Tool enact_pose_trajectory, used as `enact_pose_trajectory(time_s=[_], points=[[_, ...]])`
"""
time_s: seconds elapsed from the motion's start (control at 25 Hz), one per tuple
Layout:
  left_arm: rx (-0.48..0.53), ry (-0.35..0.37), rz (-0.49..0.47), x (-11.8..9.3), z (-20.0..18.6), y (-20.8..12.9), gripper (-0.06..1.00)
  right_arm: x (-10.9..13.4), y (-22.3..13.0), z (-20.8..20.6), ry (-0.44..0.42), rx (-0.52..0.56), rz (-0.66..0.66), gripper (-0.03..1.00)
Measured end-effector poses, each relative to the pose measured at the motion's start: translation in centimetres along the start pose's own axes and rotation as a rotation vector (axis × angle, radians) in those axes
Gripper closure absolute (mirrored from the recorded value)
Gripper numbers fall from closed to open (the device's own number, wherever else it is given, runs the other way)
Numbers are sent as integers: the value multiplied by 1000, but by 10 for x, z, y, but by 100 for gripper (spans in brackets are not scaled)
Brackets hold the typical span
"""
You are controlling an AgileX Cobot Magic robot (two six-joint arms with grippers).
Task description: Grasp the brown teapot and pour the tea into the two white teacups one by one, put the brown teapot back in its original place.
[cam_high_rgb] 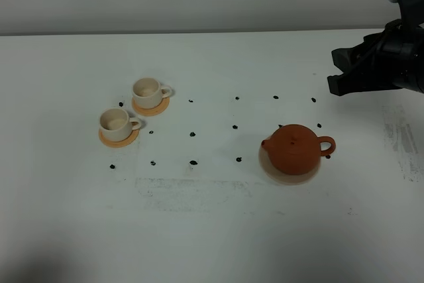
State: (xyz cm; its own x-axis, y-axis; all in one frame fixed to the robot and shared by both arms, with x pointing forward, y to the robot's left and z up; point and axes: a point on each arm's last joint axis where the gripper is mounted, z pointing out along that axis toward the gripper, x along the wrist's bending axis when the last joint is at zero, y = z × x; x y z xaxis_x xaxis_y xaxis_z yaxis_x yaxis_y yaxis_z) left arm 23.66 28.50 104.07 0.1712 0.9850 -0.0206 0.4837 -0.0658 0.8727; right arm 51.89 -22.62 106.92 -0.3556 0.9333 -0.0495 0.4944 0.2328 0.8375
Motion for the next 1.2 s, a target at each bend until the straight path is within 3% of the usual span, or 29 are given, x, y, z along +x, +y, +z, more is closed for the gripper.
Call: enact_pose_trajectory(time_s=[0.64,1.2], points=[[0,-8,5,0,0,0,44,1,1,-4,3,-5,-5,52],[0,-8,5,0,0,0,44,6,14,-50,14,-98,84,52]])
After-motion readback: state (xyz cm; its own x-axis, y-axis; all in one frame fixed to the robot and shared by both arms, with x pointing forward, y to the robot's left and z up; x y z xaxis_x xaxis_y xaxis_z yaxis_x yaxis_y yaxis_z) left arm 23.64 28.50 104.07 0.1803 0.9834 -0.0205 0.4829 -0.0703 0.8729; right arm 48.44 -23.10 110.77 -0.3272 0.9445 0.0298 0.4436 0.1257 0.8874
